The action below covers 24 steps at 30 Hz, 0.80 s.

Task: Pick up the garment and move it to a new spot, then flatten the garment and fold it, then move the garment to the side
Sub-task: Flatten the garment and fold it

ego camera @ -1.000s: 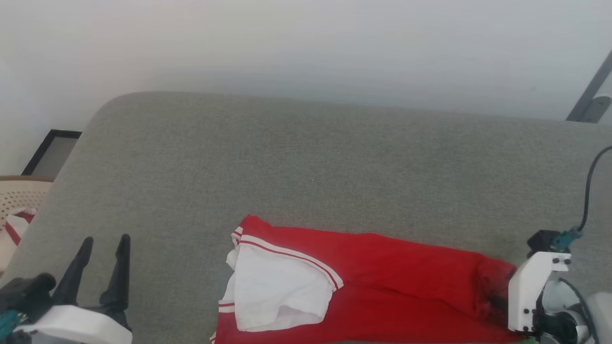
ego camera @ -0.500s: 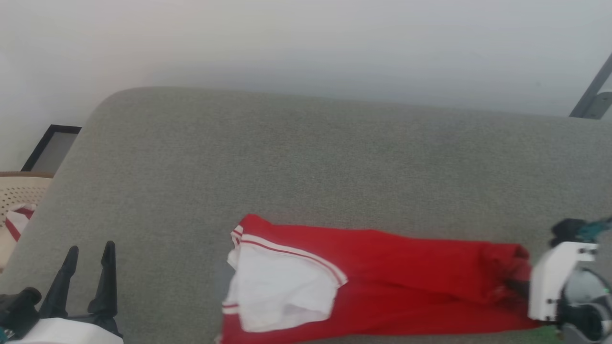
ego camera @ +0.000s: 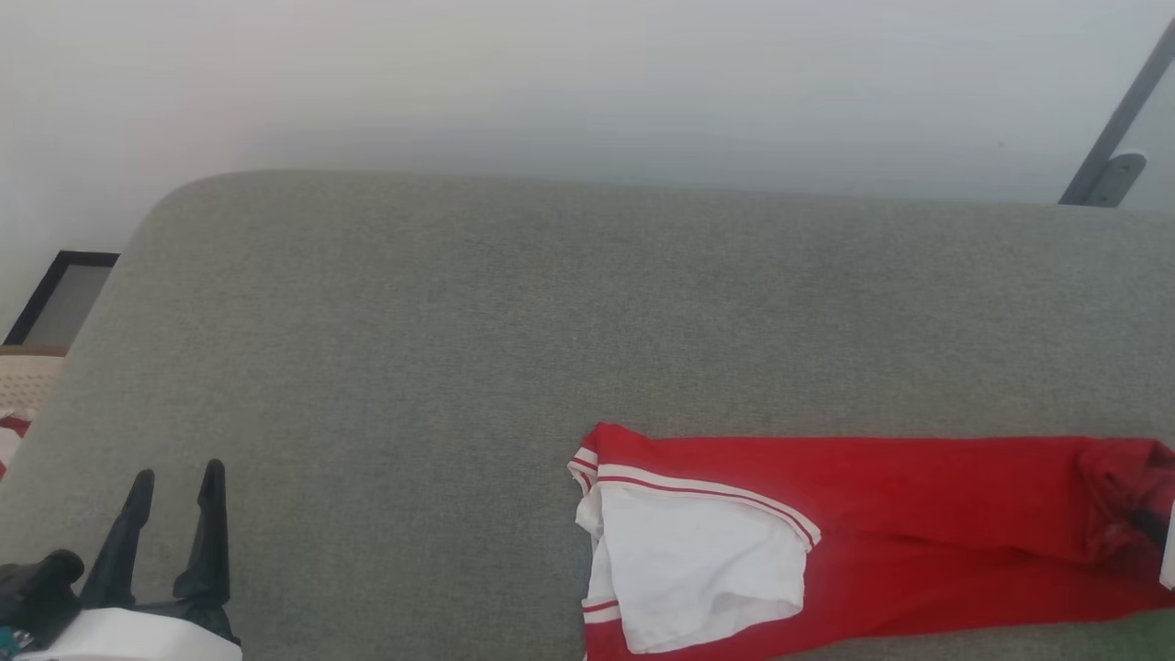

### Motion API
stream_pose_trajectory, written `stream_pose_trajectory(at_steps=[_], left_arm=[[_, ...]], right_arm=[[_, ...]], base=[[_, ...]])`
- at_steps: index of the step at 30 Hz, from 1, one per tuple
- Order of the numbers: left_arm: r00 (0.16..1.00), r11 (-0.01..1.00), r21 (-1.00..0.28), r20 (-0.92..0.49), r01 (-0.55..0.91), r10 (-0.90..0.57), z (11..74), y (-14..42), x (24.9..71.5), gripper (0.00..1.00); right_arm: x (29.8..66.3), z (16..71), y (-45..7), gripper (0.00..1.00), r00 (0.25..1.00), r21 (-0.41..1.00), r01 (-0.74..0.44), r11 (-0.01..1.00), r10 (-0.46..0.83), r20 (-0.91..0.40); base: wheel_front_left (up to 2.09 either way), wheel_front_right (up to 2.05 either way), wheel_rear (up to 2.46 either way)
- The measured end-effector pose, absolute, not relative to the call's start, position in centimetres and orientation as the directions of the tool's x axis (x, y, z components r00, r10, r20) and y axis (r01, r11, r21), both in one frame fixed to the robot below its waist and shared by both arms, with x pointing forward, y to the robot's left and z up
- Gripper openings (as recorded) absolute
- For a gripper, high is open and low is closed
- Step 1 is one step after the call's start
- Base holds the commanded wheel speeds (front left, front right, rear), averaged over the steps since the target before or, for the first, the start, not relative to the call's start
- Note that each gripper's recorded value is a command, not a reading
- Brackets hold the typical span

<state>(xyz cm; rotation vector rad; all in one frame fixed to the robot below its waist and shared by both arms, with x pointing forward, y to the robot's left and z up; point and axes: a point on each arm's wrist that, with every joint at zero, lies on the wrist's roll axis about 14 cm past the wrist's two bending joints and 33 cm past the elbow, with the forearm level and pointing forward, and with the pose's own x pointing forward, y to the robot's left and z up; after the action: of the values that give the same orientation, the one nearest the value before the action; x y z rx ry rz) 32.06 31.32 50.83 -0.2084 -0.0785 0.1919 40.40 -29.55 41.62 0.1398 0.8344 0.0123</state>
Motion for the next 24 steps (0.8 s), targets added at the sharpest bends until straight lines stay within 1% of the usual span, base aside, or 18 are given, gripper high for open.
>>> stream_pose_trajectory(at_steps=[4, 6, 8, 12, 13, 17, 24], left_arm=[[0.981, 0.963, -0.216, 0.065, -0.164, 0.182, 51.1, 30.9, 32.4, 1.00], [0.982, 0.963, -0.218, 0.070, -0.158, 0.177, 51.2, 30.8, 32.5, 1.00], [0.982, 0.964, -0.218, 0.076, -0.153, 0.173, 51.4, 30.7, 32.5, 1.00], [0.983, 0.965, -0.219, 0.084, -0.143, 0.165, 51.6, 30.5, 32.5, 1.00], [0.983, 0.965, -0.219, 0.084, -0.143, 0.165, 51.6, 30.5, 32.5, 1.00], [0.983, 0.966, -0.219, 0.089, -0.138, 0.160, 51.8, 30.3, 32.3, 1.00], [0.982, 0.965, -0.224, 0.096, -0.136, 0.161, 52.0, 30.3, 31.7, 1.00]], right_arm=[[40.5, 42.3, -29.2, 0.00, 0.683, 0.119, 0.016, 0.993, 0.076, -0.727], [40.8, 43.0, -28.2, 0.00, 0.702, 0.134, -0.011, 0.991, 0.103, -0.705], [40.9, 43.6, -26.4, 0.00, 0.717, 0.179, -0.047, 0.983, 0.157, -0.679], [40.8, 45.0, -21.6, 0.00, 0.723, 0.257, -0.164, 0.952, 0.293, -0.626], [40.8, 45.0, -21.6, 0.00, 0.723, 0.257, -0.164, 0.952, 0.293, -0.626], [40.2, 46.5, -16.7, 0.00, 0.701, 0.303, -0.297, 0.906, 0.422, -0.574], [38.0, 47.1, -8.5, 0.00, 0.589, 0.364, -0.484, 0.796, 0.603, -0.537]], base=[[0.00, 0.00, 0.00], [0.00, 0.00, 0.00], [0.00, 0.00, 0.00], [0.00, 0.00, 0.00], [0.00, 0.00, 0.00], [0.00, 0.00, 0.00], [0.00, 0.00, 0.00]])
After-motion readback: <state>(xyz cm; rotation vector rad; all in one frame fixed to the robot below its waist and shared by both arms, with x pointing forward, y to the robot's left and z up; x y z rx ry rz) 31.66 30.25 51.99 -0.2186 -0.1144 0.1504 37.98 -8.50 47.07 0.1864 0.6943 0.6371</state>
